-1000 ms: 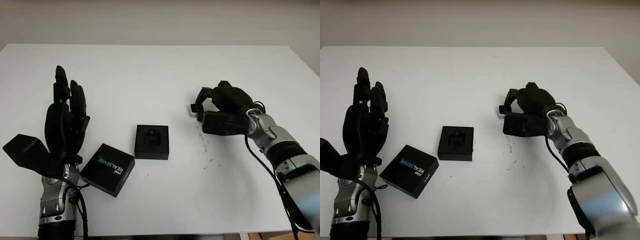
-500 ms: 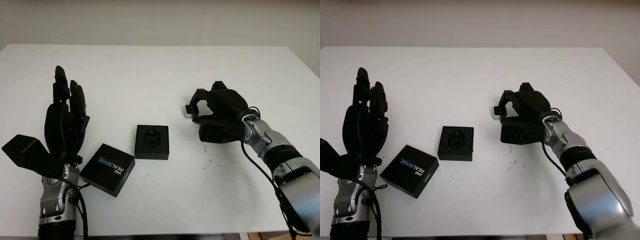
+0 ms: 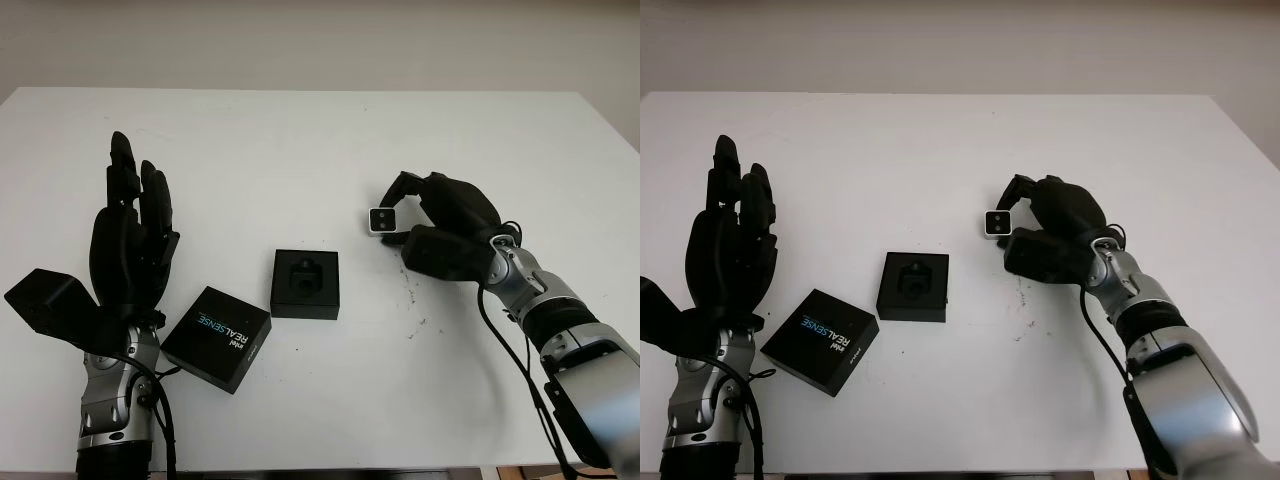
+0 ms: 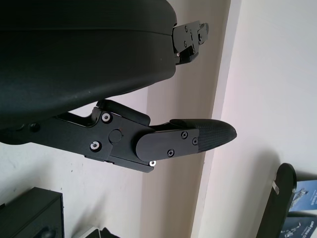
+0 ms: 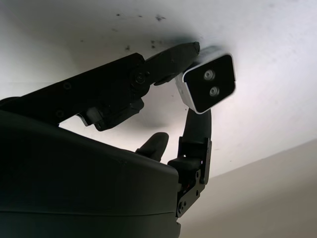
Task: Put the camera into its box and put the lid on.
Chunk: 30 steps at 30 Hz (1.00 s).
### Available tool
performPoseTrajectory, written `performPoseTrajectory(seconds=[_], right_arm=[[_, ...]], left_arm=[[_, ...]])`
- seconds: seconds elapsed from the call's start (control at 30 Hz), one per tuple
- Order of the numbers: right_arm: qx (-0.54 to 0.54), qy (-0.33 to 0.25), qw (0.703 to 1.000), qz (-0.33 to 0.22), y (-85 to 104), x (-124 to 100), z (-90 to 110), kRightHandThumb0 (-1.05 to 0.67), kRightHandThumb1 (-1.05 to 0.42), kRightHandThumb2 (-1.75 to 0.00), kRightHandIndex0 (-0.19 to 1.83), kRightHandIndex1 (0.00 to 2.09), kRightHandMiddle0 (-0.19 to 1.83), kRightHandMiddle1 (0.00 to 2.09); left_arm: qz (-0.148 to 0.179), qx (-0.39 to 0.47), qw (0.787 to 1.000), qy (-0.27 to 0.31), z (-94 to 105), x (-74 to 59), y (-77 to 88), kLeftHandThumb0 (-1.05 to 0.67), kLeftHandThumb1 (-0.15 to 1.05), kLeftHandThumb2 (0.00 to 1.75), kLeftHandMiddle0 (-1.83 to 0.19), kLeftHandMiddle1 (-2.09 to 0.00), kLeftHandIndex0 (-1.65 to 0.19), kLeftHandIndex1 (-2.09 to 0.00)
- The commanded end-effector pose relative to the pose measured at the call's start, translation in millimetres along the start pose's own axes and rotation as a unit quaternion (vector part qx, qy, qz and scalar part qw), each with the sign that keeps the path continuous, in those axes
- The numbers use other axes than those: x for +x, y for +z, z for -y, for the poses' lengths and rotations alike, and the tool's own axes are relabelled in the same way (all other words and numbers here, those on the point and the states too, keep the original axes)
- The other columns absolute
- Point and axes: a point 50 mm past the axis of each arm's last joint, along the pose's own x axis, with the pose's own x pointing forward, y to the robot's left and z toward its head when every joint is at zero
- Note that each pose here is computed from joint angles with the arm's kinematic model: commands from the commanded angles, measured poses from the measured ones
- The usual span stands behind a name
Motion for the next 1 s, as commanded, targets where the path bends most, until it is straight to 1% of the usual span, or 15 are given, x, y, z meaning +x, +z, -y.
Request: performPoseTrajectory(seconds=[0.0,0.1,0.3,0.63,0.73,0.87,0.9,0.97], right_arm=[[0.043,-0.006,0.999,-0.014,-0.7,1,4,-0.36,-0.92,-0.06,0.2,0.61,0.35,1.58],[0.076,-0.014,0.997,-0.016,0.2,2,8,-0.38,-0.92,-0.05,0.21,0.61,0.35,1.63],[0.114,-0.021,0.993,-0.006,1.8,1,13,-0.39,-0.91,-0.05,0.19,0.64,0.36,1.65],[0.144,-0.027,0.989,0.015,5.6,-2,15,-0.37,-0.92,-0.06,0.12,0.71,0.34,1.68],[0.154,-0.036,0.987,0.032,9.0,-3,17,-0.38,-0.92,-0.05,0.12,0.72,0.34,1.69],[0.216,-0.043,0.974,0.047,14.7,-5,17,-0.4,-0.92,-0.05,0.06,0.8,0.33,1.71],[0.245,-0.043,0.967,0.049,18.0,-7,15,-0.4,-0.93,-0.06,0.02,0.79,0.32,1.72],[0.285,-0.039,0.956,0.054,23.0,-11,12,-0.39,-0.94,-0.06,0.03,0.72,0.29,1.71]], left_arm=[[0.004,0.002,1.0,0.0,-0.5,-0.3,2.5,-0.66,1.05,0.45,0.19,0.0,0.19,0.0],[0.004,0.008,1.0,-0.002,-1.0,-0.8,2.5,-0.66,1.05,0.47,0.19,0.0,0.19,0.0],[0.003,0.003,1.0,0.001,-1.4,-1.0,2.0,-0.66,1.05,0.46,0.19,0.0,0.19,0.0],[0.003,0.008,1.0,-0.003,-3.5,-1.8,2.5,-0.66,1.05,0.48,0.19,0.0,0.19,0.0],[0.002,0.008,1.0,0.0,-3.9,-1.8,2.5,-0.66,1.05,0.47,0.19,0.0,0.19,0.0],[0.002,0.009,1.0,-0.002,-4.2,-2.2,2.4,-0.66,1.05,0.46,0.19,0.0,0.19,0.0],[0.002,0.011,1.0,-0.003,-4.2,-2.3,2.3,-0.66,1.05,0.46,0.19,0.0,0.19,0.0],[0.002,0.011,1.0,-0.004,-4.0,-2.2,2.2,-0.66,1.05,0.47,0.19,0.0,0.19,0.0]])
